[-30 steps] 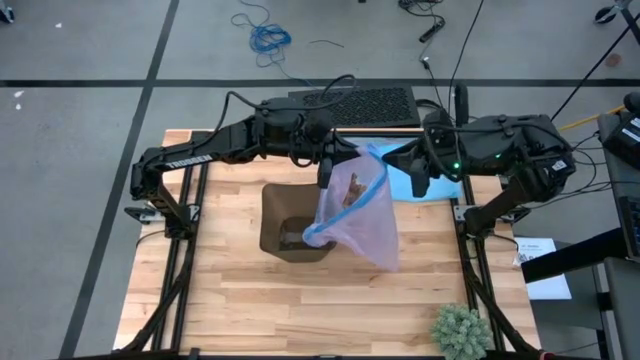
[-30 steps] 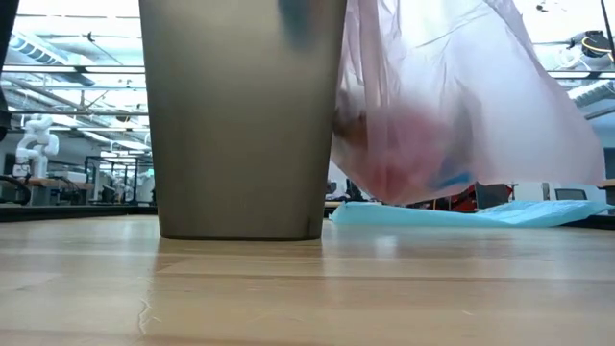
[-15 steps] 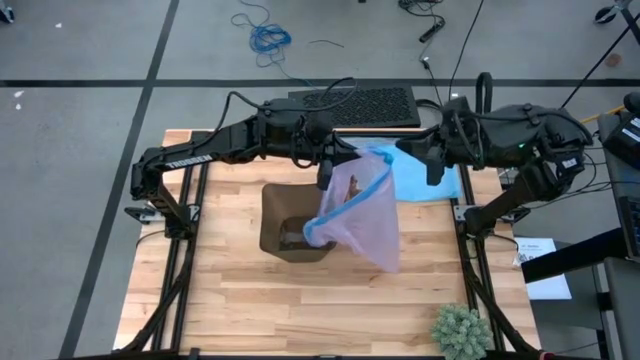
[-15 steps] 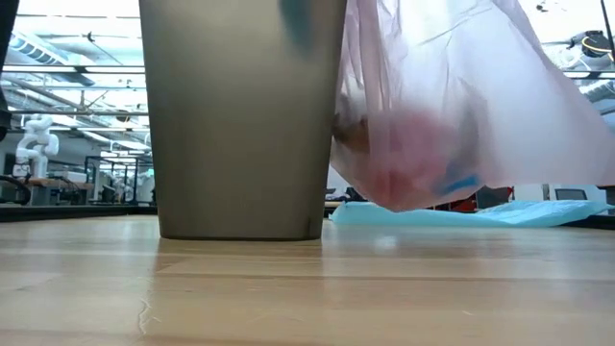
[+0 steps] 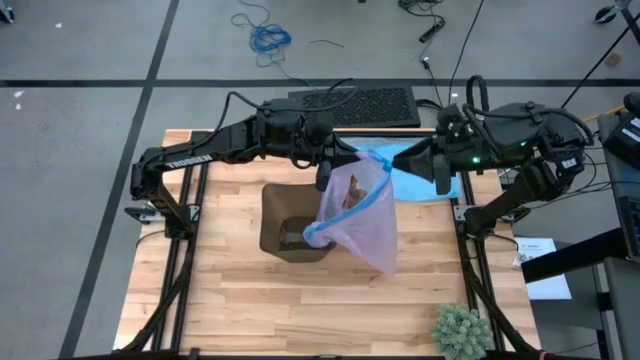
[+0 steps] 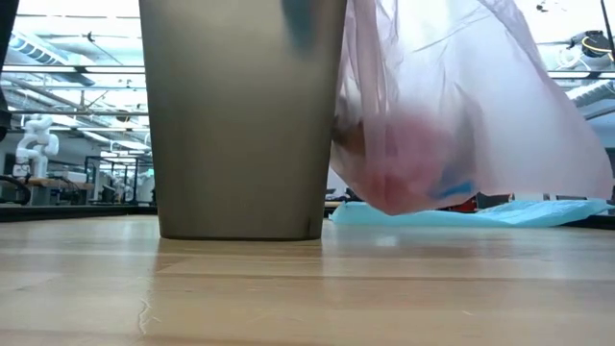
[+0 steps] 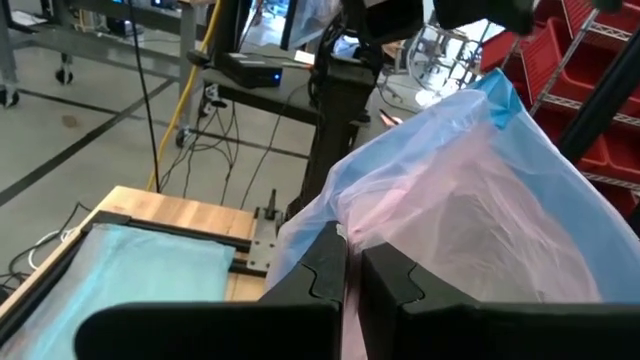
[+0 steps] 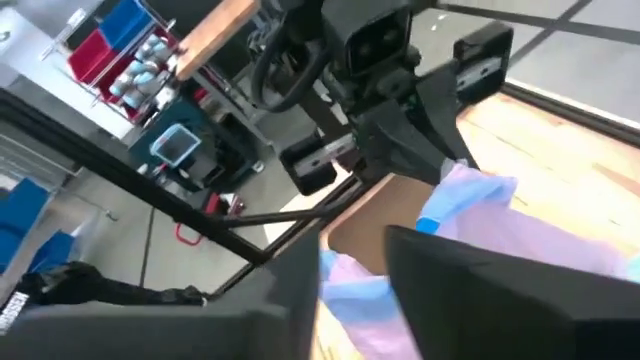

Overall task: Place trash/remove bag and relplace
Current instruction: Close the trash bag

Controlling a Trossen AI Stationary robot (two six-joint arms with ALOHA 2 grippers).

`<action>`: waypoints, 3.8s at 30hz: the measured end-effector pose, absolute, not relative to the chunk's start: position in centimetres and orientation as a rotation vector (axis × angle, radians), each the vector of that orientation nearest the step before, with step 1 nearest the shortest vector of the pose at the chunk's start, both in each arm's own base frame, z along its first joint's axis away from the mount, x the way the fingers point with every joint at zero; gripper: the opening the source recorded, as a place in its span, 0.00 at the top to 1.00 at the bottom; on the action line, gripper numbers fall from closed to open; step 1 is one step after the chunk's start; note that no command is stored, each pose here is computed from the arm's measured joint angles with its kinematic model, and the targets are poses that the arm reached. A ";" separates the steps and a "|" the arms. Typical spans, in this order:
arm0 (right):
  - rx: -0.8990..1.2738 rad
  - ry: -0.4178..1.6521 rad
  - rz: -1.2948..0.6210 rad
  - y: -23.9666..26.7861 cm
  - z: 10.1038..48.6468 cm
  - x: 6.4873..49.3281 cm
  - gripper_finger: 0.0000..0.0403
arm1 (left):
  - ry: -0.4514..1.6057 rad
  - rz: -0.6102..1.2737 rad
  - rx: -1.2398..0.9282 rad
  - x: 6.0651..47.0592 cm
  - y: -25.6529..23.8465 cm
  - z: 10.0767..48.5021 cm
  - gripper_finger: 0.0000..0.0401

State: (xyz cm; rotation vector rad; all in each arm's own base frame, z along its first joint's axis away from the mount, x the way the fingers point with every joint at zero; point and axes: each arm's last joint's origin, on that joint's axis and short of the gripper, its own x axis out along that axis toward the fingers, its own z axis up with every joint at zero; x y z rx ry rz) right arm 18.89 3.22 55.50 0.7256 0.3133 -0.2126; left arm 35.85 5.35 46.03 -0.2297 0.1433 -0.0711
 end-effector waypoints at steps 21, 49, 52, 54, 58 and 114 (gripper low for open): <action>0.728 0.411 -0.331 2.9 53.8 20.9 0.75 | 0.139 -0.064 -0.228 35.9 5.4 46.1 0.95; 0.510 0.327 -0.400 1.9 55.2 19.3 1.00 | 0.141 -0.088 -0.231 35.9 4.9 46.1 0.76; 0.495 0.317 -0.403 1.9 55.3 19.1 1.00 | 0.117 -0.090 -0.227 35.6 4.9 46.6 0.65; 0.490 0.318 -0.404 1.9 55.3 19.1 1.00 | 0.096 -0.091 -0.256 35.3 4.8 47.3 0.57; 0.478 0.324 -0.405 1.9 55.2 19.4 1.00 | 0.047 -0.096 -0.360 34.7 4.7 49.0 0.43; 0.328 0.157 -0.351 1.8 56.6 22.3 1.00 | 0.199 -0.018 -0.356 36.5 2.9 46.6 0.51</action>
